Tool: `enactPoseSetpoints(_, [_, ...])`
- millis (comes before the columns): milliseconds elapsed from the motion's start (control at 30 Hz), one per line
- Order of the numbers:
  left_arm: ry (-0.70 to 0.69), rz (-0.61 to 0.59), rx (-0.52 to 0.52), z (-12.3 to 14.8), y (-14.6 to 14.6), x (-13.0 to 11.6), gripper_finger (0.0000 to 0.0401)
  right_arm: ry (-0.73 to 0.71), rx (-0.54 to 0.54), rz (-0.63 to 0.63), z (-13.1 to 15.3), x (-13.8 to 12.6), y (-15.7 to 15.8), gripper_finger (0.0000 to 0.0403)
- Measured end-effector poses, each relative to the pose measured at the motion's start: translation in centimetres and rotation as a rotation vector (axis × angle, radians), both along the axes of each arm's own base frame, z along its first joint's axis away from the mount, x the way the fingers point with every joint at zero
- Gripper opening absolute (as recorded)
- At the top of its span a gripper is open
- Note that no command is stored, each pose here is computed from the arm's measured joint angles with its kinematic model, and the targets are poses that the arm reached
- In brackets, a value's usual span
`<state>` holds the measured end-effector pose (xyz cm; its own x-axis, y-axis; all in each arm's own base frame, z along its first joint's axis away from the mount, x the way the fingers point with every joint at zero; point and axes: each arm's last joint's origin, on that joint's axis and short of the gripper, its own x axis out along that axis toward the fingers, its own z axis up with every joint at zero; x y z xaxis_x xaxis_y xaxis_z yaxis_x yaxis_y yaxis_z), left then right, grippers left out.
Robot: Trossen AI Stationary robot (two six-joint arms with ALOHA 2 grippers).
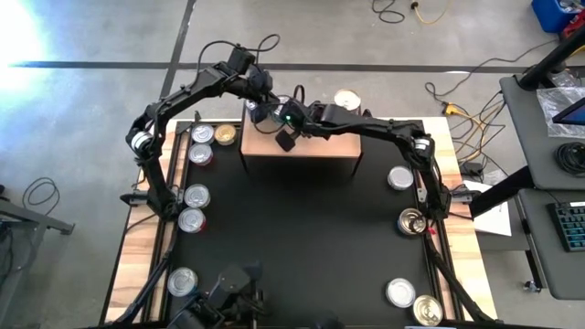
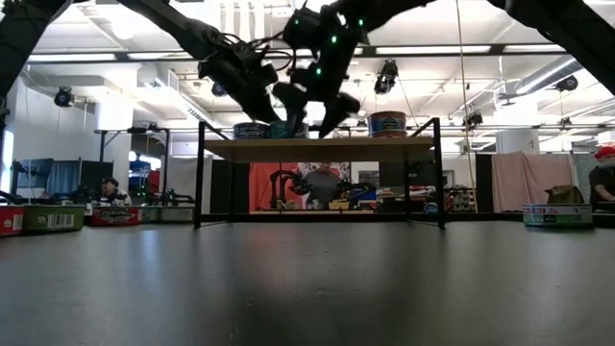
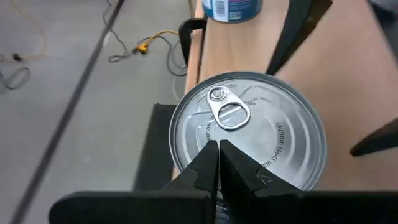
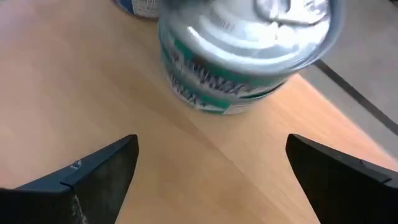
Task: Stack canned seafood by type on shelf
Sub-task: Stack the green-blue tuna can on the shelf
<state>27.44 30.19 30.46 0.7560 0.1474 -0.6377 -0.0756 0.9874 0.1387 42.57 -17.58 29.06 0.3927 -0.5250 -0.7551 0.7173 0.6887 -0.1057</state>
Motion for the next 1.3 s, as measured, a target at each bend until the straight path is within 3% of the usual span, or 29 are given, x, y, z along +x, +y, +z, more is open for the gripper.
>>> enactPoseSetpoints(133, [-0.029, 0.006, -0.03, 1.2, -0.5, 0.0, 0.0, -0.03, -0.04, 0.031, 2.7, -0.1, 0.2, 0.04])
enactPoseSetpoints(267, [-0.089, -0.006, 0.005, 4.3, -1.6, -0.4, 0.0, -0.096, -0.097, 0.054, 5.1, 0.0, 0.1, 0.04])
enactPoseSetpoints(433, [-0.139, 0.0, 0.018, 7.3, -3.4, -1.8, 0.0, -0.146, -0.157, 0.001, 6.9, -0.4, -0.7, 0.0397])
enactPoseSetpoints(800, [-0.345, -0.111, 0.081, 15.3, -10.8, -7.3, 0.0, -0.222, -0.123, -0.091, 4.7, 0.3, -2.4, 0.0319])
enactPoseSetpoints(1067, [-0.247, -0.105, -0.003, 15.3, -13.3, -9.6, 0.0, -0.322, -0.115, -0.074, 5.2, 0.7, -2.8, 0.0241])
enactPoseSetpoints(1300, [-0.26, -0.148, -0.01, 16.1, -15.3, -10.6, 0.0, -0.304, -0.004, -0.082, 2.6, 0.4, -3.6, 0.0168])
